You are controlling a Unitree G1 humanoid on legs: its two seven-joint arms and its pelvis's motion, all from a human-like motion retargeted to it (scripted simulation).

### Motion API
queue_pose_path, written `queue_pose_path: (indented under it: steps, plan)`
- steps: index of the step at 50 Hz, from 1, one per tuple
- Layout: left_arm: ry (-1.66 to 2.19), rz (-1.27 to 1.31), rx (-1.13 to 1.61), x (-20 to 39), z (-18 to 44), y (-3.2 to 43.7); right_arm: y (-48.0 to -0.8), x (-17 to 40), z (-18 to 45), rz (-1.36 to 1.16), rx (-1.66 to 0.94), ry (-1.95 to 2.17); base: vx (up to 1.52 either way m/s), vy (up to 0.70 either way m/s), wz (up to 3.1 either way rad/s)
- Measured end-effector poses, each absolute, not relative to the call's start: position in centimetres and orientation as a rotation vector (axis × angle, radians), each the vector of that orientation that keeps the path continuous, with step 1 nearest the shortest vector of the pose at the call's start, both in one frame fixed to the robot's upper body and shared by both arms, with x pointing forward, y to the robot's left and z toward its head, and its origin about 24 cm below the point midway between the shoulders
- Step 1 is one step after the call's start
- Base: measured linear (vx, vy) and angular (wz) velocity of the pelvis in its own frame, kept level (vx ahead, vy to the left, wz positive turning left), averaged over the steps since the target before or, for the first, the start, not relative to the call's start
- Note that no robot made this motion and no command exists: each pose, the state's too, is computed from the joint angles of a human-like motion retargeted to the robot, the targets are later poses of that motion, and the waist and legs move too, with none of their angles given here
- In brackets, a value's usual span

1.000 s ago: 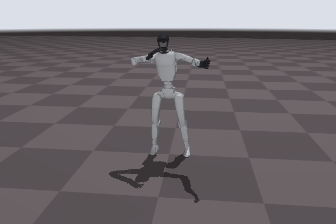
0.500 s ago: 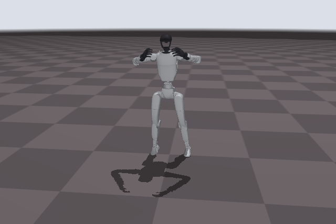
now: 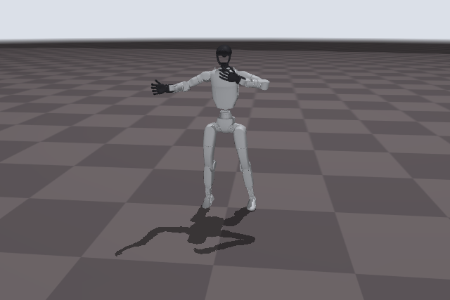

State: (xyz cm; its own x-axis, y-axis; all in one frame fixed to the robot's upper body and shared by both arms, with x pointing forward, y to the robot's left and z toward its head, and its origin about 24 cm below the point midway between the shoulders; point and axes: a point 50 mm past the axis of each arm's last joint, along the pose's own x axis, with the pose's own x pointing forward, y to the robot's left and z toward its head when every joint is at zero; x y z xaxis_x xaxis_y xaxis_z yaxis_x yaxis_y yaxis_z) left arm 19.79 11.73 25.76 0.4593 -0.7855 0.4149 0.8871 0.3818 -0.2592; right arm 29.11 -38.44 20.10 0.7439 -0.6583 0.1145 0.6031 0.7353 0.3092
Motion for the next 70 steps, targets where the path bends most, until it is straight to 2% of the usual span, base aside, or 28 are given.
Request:
queue_pose_path:
  steps: [3, 5, 6, 7, 8, 10, 12, 15, 17, 20, 22, 25, 27, 31, 33, 35, 38, 40, 42, 44, 50, 53, 55, 59, 62, 65, 67, 70]
  plan:
    - [-0.353, -1.317, -0.353, 17.2, 27.0, 9.9, -39.3, 28.5, 20.2, -0.716, 0.283, -0.268, 0.00, 0.00, 0.00]
    - [-0.489, -1.238, -0.196, 18.1, 27.8, 10.9, -37.2, 28.4, 21.1, -0.549, 0.267, -0.330, 0.00, 0.00, 0.00]
    - [-0.532, -1.145, -0.113, 19.3, 27.9, 12.2, -34.6, 28.5, 21.7, -0.272, 0.340, -0.361, 0.00, 0.00, 0.00]
    - [-0.552, -1.033, -0.051, 20.6, 28.0, 13.7, -32.3, 28.2, 22.4, -0.078, 0.365, -0.383, 0.00, 0.00, 0.00]
    - [-0.538, -0.880, -0.034, 22.2, 27.8, 15.5, -30.7, 28.0, 22.9, -0.050, 0.298, -0.380, 0.00, 0.00, 0.00]
    - [-0.486, -0.614, 0.029, 25.0, 26.9, 20.0, -25.3, 27.2, 24.5, 0.283, 0.145, -0.378, 0.00, 0.00, 0.00]
    - [-0.411, -0.301, 0.043, 27.2, 25.4, 25.7, -19.6, 25.4, 26.6, 0.554, 0.162, -0.456, 0.00, 0.00, 0.00]
    - [-0.255, 0.157, 0.065, 28.2, 22.1, 34.7, -12.2, 20.7, 29.8, 0.900, -0.180, -0.740, 0.00, 0.00, 0.00]
    - [-0.167, 0.455, -0.044, 27.3, 19.6, 39.9, -8.9, 17.4, 30.9, 1.055, -0.368, -0.971, 0.01, 0.05, 0.01]
    - [-0.130, 0.847, -0.272, 24.7, 17.0, 44.8, -6.8, 14.5, 31.2, 1.197, -0.430, -1.120, 0.00, 0.00, 0.00]
    - [-0.167, 0.956, -0.319, 24.0, 17.1, 45.5, -7.1, 15.3, 31.2, 1.124, -0.437, -1.110, 0.00, 0.00, 0.00]
    - [-0.236, 0.838, -0.321, 25.1, 18.2, 43.2, -10.0, 19.7, 31.1, 0.794, -0.510, -1.024, 0.00, 0.00, 0.00]
    - [-0.262, 0.612, -0.364, 26.6, 19.1, 39.3, -13.9, 23.5, 30.6, 0.507, -0.568, -0.905, 0.00, 0.00, 0.00]
    - [-0.282, 0.006, -0.458, 28.0, 22.0, 28.3, -25.2, 29.4, 28.1, -0.087, -0.592, -0.585, 0.00, 0.00, 0.00]
    - [-0.288, -0.336, -0.462, 26.9, 23.8, 22.1, -31.2, 30.5, 26.0, -0.355, -0.600, -0.388, 0.00, 0.00, 0.00]
    - [-0.306, -0.647, -0.494, 24.6, 25.4, 16.8, -35.4, 30.4, 23.9, -0.615, -0.446, -0.274, 0.00, 0.00, 0.00]
    - [-0.411, -1.054, -0.416, 20.0, 27.4, 12.0, -36.4, 30.2, 23.4, -0.697, -0.336, -0.272, 0.00, 0.00, 0.00]
    - [-0.517, -1.229, -0.301, 17.7, 28.4, 10.8, -34.2, 30.3, 24.4, -0.540, -0.300, -0.350, 0.00, 0.00, 0.00]
    - [-0.596, -1.229, -0.185, 17.4, 28.8, 11.3, -30.2, 30.1, 25.9, -0.260, -0.302, -0.436, 0.00, 0.00, 0.00]
    - [-0.620, -1.089, -0.096, 18.9, 28.9, 12.9, -25.1, 28.9, 27.5, 0.045, -0.338, -0.529, 0.00, 0.00, 0.00]
    - [-0.439, -0.359, 0.038, 27.0, 26.0, 23.4, -10.0, 20.0, 30.1, 0.878, -0.395, -0.882, 0.01, 0.01, -0.10]
    - [-0.318, 0.049, 0.084, 29.2, 23.2, 30.6, -6.8, 15.2, 30.2, 1.228, -0.300, -0.980, 0.00, 0.00, 0.00]
    - [-0.254, 0.329, 0.097, 29.2, 21.5, 35.2, -6.3, 13.7, 30.4, 1.312, -0.269, -1.027, 0.00, 0.00, 0.00]
    - [-0.206, 0.752, -0.078, 27.5, 18.8, 40.2, -8.2, 16.8, 31.1, 0.991, -0.356, -1.052, 0.00, 0.00, 0.00]
    - [-0.233, 0.764, -0.223, 27.1, 18.3, 39.6, -12.5, 21.9, 30.9, 0.597, -0.475, -0.944, 0.00, 0.00, 0.00]
    - [-0.244, 0.455, -0.134, 27.6, 19.4, 35.7, -19.4, 26.8, 29.4, 0.231, -0.601, -0.720, 0.00, 0.00, 0.00]
    - [-0.309, 0.224, -0.349, 27.9, 21.0, 31.1, -25.1, 29.2, 27.6, -0.074, -0.610, -0.557, 0.00, 0.00, 0.00]
    - [-0.357, -0.278, -0.318, 26.7, 24.1, 23.1, -33.7, 30.5, 24.0, -0.392, -0.595, -0.244, 0.00, 0.00, 0.00]
